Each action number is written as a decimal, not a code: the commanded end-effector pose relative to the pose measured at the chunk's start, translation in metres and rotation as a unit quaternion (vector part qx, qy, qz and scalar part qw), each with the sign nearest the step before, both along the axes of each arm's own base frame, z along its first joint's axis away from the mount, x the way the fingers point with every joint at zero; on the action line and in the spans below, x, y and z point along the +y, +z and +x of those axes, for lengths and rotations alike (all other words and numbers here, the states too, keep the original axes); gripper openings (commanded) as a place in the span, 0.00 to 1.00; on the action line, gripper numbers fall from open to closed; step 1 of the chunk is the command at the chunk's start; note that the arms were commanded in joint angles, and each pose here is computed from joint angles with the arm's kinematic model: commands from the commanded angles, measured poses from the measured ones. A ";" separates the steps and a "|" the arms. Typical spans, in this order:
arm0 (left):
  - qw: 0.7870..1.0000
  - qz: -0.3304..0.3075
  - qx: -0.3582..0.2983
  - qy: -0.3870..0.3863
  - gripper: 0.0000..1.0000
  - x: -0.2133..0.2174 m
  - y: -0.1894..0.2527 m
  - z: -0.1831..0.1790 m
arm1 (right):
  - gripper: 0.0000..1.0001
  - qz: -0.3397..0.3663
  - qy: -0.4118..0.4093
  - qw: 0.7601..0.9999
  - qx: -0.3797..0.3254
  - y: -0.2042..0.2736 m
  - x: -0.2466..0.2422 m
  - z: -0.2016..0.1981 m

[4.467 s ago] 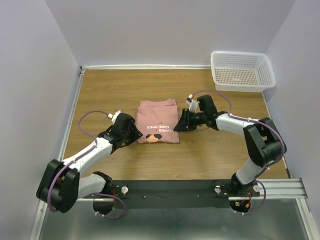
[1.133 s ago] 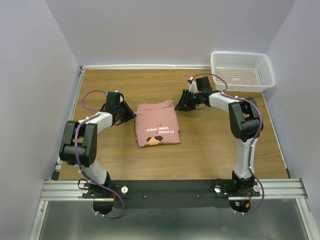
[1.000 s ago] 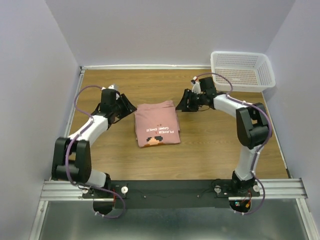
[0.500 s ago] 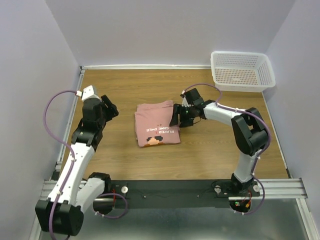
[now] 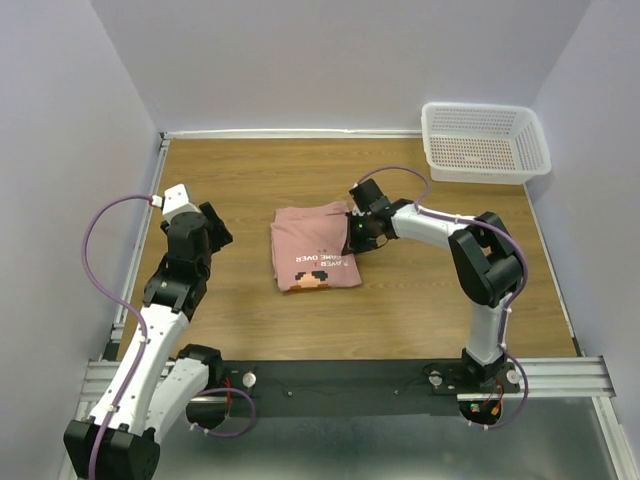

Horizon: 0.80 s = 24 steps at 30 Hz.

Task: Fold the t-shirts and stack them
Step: Neatly place the folded tshirt to the corner

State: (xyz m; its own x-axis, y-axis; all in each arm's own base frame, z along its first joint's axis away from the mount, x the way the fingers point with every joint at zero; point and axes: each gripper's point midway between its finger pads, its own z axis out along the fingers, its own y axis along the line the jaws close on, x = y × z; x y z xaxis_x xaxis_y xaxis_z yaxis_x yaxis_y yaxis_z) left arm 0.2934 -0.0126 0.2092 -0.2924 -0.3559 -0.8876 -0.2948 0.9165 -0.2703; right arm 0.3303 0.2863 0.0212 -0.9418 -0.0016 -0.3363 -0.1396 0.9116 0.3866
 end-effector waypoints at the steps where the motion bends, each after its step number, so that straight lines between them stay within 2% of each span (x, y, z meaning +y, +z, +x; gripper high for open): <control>1: 0.999 0.012 -0.036 0.023 0.68 0.007 0.017 -0.005 | 0.01 -0.154 -0.029 0.987 -0.026 -0.012 -0.068 0.007; 5: 0.998 0.010 -0.055 0.020 0.68 0.004 0.025 -0.010 | 0.01 -0.257 -0.059 0.963 -0.048 -0.003 -0.144 0.016; 6: 0.998 0.008 -0.064 0.018 0.68 0.002 0.029 -0.012 | 0.01 -0.292 -0.075 0.952 -0.055 0.003 -0.176 0.019; 9: 0.997 0.003 -0.078 0.018 0.68 0.002 0.035 -0.016 | 0.01 -0.339 -0.111 0.932 -0.064 0.017 -0.230 0.025; 12: 0.996 0.002 -0.088 0.022 0.68 0.002 0.040 -0.020 | 0.01 -0.436 -0.120 0.889 -0.069 0.029 -0.285 0.023; 15: 0.996 0.002 -0.090 0.020 0.68 0.000 0.040 -0.022 | 0.01 -0.501 -0.095 0.858 -0.060 0.034 -0.314 0.020; 16: 0.996 0.001 -0.091 0.019 0.68 -0.002 0.040 -0.022 | 0.01 -0.518 -0.075 0.850 -0.062 0.035 -0.320 0.023; 24: 0.998 0.006 -0.067 0.017 0.68 -0.007 0.030 -0.021 | 0.01 -0.562 -0.125 0.817 -0.026 0.037 -0.396 0.034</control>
State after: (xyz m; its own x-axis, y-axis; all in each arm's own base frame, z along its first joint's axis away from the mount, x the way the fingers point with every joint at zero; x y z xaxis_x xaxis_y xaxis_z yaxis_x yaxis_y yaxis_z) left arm 0.2727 -0.0262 0.2467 -0.1554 -0.3519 -0.9231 -0.2323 0.9212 -0.3121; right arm 0.3599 -0.0549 0.0467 -0.9255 -0.1691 -0.3389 0.0749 0.7954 -0.6014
